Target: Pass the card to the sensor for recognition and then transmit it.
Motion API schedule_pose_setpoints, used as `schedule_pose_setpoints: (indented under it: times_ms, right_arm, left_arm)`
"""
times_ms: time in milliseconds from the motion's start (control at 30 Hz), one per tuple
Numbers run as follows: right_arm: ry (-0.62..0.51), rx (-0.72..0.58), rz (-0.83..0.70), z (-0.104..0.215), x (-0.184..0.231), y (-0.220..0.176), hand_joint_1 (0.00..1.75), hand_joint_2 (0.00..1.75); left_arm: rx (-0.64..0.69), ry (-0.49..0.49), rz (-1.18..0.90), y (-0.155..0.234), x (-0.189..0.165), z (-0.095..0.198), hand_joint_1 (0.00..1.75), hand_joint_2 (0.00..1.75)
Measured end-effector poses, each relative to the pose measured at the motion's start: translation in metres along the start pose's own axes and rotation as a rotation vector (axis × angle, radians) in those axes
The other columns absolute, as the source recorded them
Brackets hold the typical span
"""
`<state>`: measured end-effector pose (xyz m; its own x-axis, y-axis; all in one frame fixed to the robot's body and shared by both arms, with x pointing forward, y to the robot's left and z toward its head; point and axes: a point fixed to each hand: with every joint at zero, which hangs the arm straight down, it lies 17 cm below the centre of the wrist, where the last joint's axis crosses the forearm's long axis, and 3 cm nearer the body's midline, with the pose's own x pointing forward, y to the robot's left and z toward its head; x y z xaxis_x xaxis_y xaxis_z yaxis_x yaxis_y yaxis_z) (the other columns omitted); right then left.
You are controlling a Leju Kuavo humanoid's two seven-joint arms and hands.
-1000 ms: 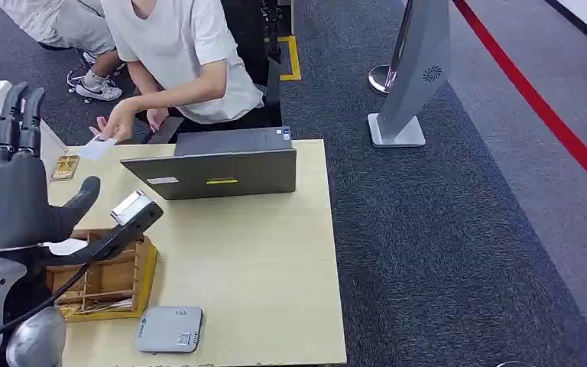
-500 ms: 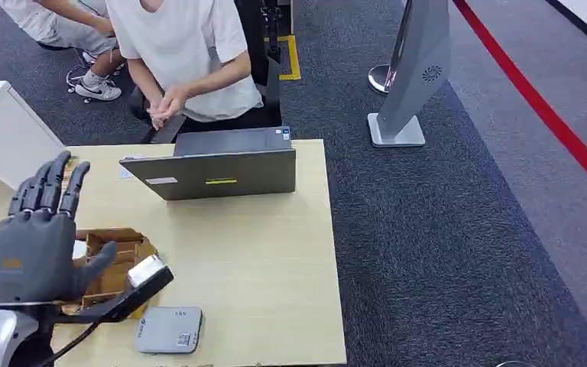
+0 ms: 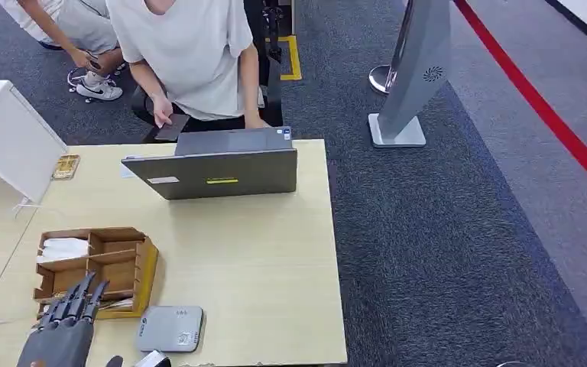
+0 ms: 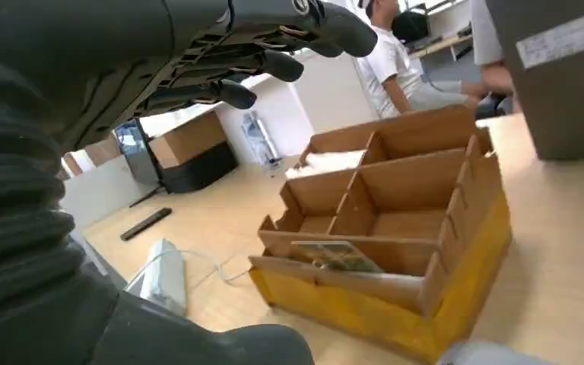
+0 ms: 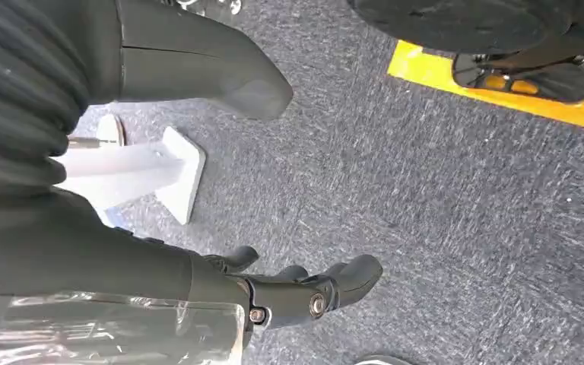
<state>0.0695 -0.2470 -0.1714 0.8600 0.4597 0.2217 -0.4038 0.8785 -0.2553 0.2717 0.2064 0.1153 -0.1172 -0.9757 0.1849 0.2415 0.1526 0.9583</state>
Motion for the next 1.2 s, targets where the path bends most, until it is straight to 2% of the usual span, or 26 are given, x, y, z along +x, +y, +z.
schedule_pose_setpoints:
  times_ms: [233,667,833,933,1067,1200]
  right_arm:
    - [-0.006,-0.002,0.003,-0.001,0.001,-0.002,0.00,1.75]
    - [-0.005,-0.004,0.006,-0.002,0.001,-0.003,0.00,1.75]
    - [-0.005,0.002,0.026,-0.002,0.000,-0.002,0.00,1.75]
    - [-0.004,0.000,0.034,-0.003,0.000,-0.002,0.00,1.75]
    - [-0.003,0.003,0.016,-0.002,0.001,0.001,0.00,1.75]
    - [-0.008,0.011,0.008,0.001,0.004,0.008,0.00,1.75]
  left_arm:
    - [-0.032,0.072,0.001,-0.011,-0.023,0.003,0.00,1.75]
    - [-0.043,0.103,0.004,-0.015,-0.032,0.004,0.00,1.75]
    - [-0.030,0.151,-0.034,-0.012,-0.047,-0.001,0.00,1.75]
    - [0.001,0.202,-0.046,-0.005,-0.062,-0.006,0.00,1.75]
    - [0.105,0.311,-0.035,0.019,-0.085,-0.011,0.00,1.75]
    - [0.197,0.318,-0.030,0.037,-0.086,-0.018,0.00,1.75]
